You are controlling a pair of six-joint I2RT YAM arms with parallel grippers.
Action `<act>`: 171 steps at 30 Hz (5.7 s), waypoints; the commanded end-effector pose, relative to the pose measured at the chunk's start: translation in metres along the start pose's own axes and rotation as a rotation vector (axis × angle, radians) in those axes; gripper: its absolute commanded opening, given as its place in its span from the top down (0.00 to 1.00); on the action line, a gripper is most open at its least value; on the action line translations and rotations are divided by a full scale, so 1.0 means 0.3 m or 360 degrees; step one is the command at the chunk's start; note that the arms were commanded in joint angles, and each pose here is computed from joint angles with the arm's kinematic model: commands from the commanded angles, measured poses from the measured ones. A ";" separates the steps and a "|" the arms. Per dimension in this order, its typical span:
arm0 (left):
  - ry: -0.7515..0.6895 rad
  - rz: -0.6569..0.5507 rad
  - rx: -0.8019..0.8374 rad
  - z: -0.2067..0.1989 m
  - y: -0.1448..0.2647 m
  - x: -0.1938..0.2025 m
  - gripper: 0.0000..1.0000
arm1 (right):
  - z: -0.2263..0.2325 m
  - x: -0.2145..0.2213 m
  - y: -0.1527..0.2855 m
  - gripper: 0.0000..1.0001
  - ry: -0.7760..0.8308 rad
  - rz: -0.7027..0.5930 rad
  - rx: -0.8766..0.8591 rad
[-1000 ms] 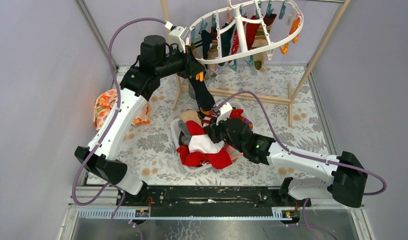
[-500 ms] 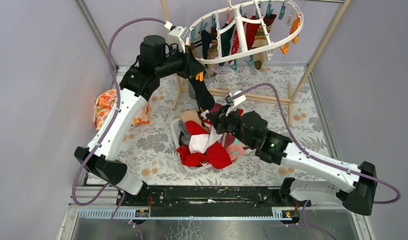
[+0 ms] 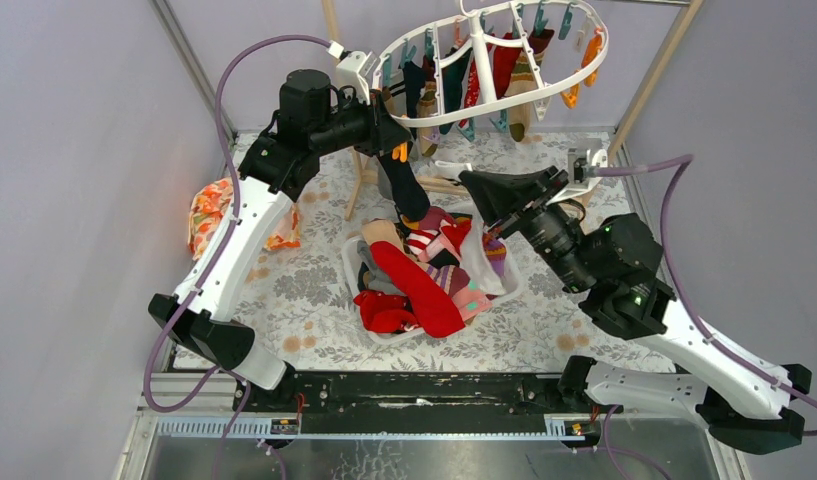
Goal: Clip the socks to the hanger
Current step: Pick up the sock from the bin, then clamp the sock onto the hanger.
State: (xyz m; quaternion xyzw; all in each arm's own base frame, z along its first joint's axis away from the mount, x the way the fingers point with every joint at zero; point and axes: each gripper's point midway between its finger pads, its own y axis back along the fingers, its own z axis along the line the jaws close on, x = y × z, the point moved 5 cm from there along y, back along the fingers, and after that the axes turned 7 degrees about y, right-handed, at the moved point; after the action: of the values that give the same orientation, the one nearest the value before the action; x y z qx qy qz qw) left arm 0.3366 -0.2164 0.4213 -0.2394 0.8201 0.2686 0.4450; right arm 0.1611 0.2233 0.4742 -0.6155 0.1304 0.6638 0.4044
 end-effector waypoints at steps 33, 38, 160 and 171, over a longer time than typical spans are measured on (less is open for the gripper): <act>0.0360 -0.0033 0.0451 -0.078 0.055 -0.031 1.00 | -0.197 0.373 -0.092 1.00 -0.1308 -0.0016 -0.0942; 0.0394 -0.0022 0.0506 -0.085 0.054 -0.031 1.00 | -0.217 0.377 -0.147 1.00 -0.1400 0.0043 -0.1046; 0.0497 0.0005 0.0857 -0.121 0.097 -0.023 1.00 | -0.279 0.347 -0.303 1.00 -0.1526 -0.0179 -0.0961; 0.0453 -0.0086 0.0657 -0.078 0.081 -0.032 0.80 | -0.264 0.317 -0.296 1.00 -0.1515 -0.0200 -0.0991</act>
State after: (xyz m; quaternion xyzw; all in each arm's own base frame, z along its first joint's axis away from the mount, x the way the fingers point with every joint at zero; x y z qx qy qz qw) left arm 0.3185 -0.2171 0.4349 -0.1870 0.9219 0.0390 0.3370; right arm 0.3081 0.2702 0.3698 -0.2877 -0.2471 0.8878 0.2610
